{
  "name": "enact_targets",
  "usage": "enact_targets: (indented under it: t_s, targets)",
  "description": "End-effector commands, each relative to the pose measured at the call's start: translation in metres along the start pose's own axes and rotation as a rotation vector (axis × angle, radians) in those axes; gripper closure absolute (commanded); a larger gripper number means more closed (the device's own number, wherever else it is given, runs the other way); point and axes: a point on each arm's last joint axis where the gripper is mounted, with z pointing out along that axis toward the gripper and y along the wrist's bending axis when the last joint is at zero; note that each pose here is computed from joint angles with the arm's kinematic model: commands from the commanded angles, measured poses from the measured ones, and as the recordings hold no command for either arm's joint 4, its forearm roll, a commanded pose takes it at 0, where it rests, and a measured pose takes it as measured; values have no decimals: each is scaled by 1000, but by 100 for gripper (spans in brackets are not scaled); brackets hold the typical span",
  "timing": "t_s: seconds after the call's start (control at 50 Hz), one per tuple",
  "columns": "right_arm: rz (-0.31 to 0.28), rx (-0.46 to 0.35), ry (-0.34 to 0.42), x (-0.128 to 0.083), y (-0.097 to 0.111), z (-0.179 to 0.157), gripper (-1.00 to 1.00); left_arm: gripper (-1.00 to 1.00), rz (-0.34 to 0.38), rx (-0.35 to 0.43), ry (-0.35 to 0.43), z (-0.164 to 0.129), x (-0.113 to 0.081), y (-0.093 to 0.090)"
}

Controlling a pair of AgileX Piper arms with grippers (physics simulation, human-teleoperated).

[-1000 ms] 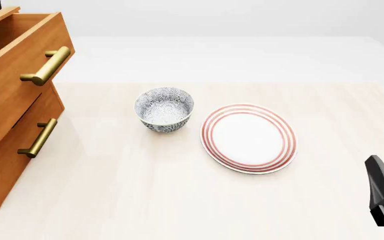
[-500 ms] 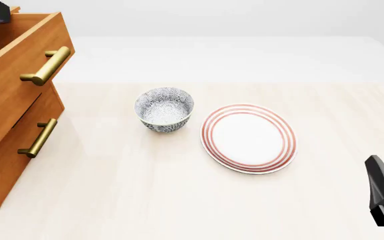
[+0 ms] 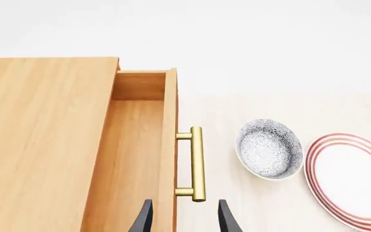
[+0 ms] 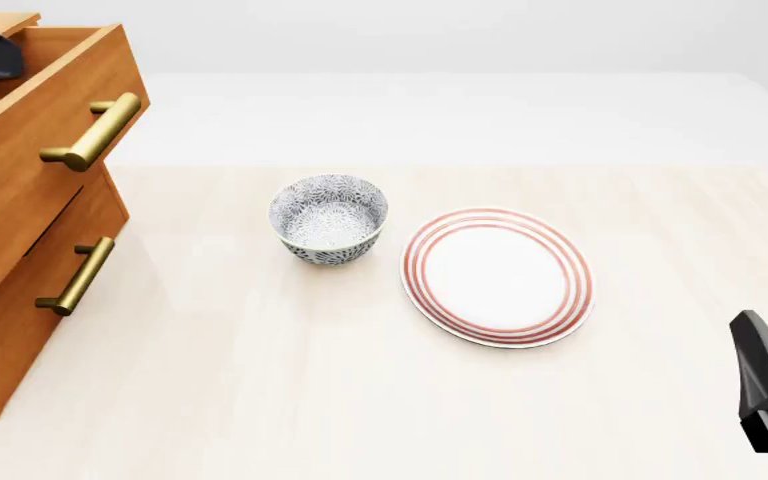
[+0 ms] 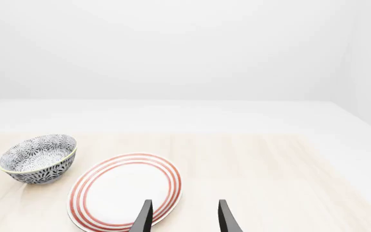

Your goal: Open the top drawer of the cabinet.

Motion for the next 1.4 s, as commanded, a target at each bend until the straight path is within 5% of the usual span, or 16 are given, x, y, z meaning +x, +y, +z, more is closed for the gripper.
enact_targets:
  t_s: [0.02, 1.4]
  targets:
    - [0, 0, 0, 0, 0, 0, -100, -100, -13, -7, 36, 8, 9, 2]
    - [0, 0, 0, 0, 0, 0, -100, -100, -6, -17, 101, 29, 19, 4]
